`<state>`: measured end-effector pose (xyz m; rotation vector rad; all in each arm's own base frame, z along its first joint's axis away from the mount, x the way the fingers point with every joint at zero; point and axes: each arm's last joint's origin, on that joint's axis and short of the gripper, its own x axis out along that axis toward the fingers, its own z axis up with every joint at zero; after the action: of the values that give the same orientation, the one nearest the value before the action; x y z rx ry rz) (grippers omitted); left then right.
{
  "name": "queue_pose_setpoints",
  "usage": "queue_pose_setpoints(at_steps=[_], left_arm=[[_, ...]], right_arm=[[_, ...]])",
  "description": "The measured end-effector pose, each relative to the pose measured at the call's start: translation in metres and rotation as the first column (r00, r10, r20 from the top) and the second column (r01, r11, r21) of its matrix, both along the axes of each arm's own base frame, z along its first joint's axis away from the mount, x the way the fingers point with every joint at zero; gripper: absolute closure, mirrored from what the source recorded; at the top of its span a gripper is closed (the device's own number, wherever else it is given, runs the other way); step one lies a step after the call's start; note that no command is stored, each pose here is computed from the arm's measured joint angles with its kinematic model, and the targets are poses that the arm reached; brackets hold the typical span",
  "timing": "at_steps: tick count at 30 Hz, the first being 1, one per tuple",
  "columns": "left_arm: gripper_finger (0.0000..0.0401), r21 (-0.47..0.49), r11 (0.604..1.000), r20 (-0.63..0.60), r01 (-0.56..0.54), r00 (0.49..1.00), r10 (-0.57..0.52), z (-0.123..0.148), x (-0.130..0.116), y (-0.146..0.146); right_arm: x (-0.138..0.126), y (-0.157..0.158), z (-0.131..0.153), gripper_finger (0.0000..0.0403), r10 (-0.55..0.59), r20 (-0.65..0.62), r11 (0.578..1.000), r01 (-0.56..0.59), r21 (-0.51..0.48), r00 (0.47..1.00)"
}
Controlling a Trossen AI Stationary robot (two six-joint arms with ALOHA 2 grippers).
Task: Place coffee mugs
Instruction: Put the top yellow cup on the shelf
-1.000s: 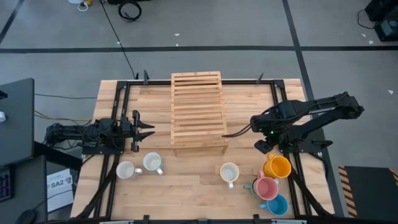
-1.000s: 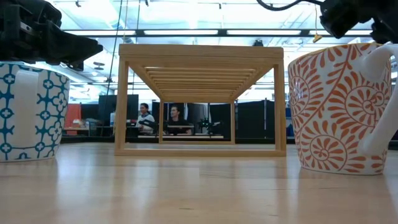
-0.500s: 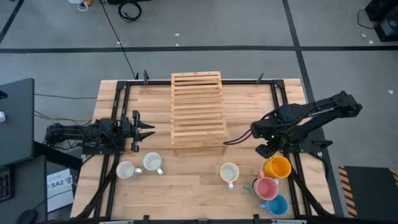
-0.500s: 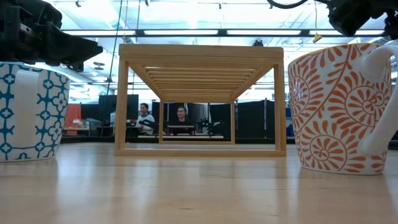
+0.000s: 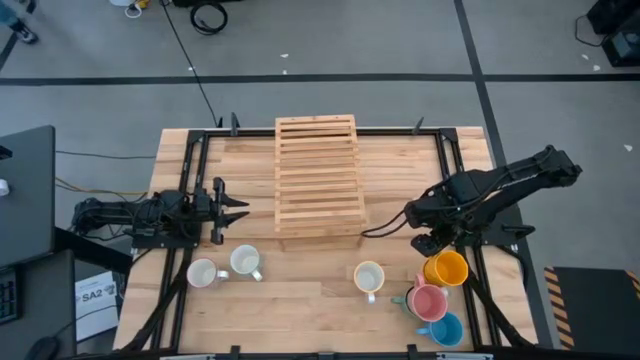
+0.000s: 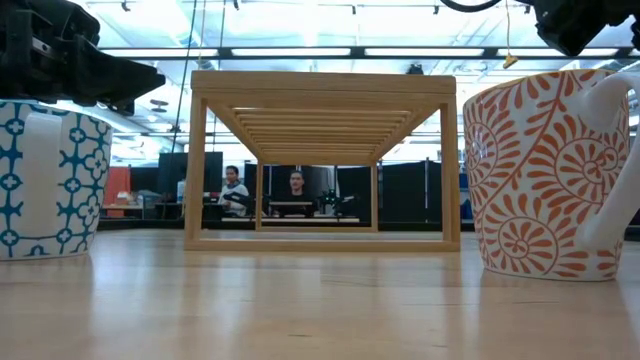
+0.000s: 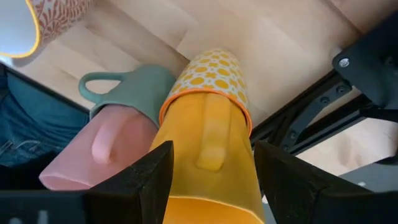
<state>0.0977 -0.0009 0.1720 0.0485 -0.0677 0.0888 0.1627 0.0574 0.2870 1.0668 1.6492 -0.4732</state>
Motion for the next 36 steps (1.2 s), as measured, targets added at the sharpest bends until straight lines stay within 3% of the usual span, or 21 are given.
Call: queue_pose_setpoints(at_steps=[11,25,36], left_arm=[[0.0287,0.000,1.000,0.000,0.000,1.000,0.000,0.000,0.000,0.000],[0.0287,0.000,1.000,0.000,0.000,1.000,0.000,0.000,0.000,0.000],[0.0287,0.000,1.000,0.000,0.000,1.000,0.000,0.000,0.000,0.000]], right_arm=[[0.001,0.002,-0.001,0.0199,0.013,0.039,0.998,-0.011,-0.069,0.999],[0.003,0.002,-0.001,0.0199,0.014,0.051,0.998,-0.011,-0.068,0.999],[0.013,0.006,-0.017,0.0199,0.068,0.001,0.994,-0.067,-0.084,0.998]])
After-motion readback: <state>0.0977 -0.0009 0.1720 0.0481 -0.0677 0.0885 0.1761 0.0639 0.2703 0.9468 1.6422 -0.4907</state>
